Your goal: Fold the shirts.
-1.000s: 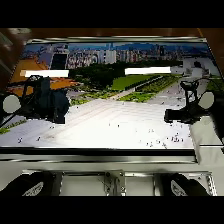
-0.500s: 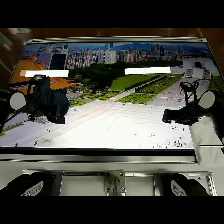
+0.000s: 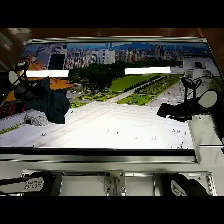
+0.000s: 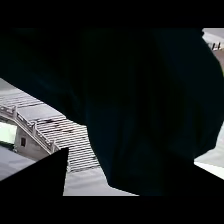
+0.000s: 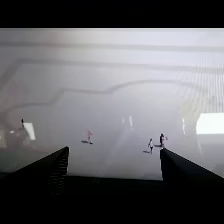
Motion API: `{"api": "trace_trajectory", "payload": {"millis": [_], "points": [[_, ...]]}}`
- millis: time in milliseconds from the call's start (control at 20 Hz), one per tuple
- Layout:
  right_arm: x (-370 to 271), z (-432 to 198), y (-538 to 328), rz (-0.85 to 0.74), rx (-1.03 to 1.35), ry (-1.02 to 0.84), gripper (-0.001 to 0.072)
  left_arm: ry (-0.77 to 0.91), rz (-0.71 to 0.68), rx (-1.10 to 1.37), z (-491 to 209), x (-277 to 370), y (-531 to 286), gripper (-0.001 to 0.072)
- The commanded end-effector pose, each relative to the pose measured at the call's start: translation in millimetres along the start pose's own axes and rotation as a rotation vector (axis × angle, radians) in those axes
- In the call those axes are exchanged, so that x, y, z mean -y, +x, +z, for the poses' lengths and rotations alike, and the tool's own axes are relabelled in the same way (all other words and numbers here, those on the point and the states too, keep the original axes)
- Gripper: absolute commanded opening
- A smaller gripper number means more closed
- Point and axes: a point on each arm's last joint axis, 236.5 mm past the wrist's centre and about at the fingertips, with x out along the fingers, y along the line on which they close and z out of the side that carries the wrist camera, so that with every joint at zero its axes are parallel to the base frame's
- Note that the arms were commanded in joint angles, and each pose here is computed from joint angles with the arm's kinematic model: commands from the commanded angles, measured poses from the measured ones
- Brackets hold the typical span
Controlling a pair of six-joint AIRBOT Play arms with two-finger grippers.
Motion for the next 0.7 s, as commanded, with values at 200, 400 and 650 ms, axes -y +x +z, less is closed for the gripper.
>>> {"api": "trace_trajectory", "payload": {"millis": [200,400,650], "points": [[-5,21,-1,0.023,0.090,0.015,0.0686,-0.140,-0.079,-0.181,-20,3,90,0.0720],[-5,27,-2,0.024,0.116,0.014,0.0687,-0.183,-0.143,-0.173,-16,20,97,0.0720],[-5,25,-1,0.020,0.105,-0.001,0.0687,-0.173,-0.170,-0.195,-20,25,83,0.0038]]}}
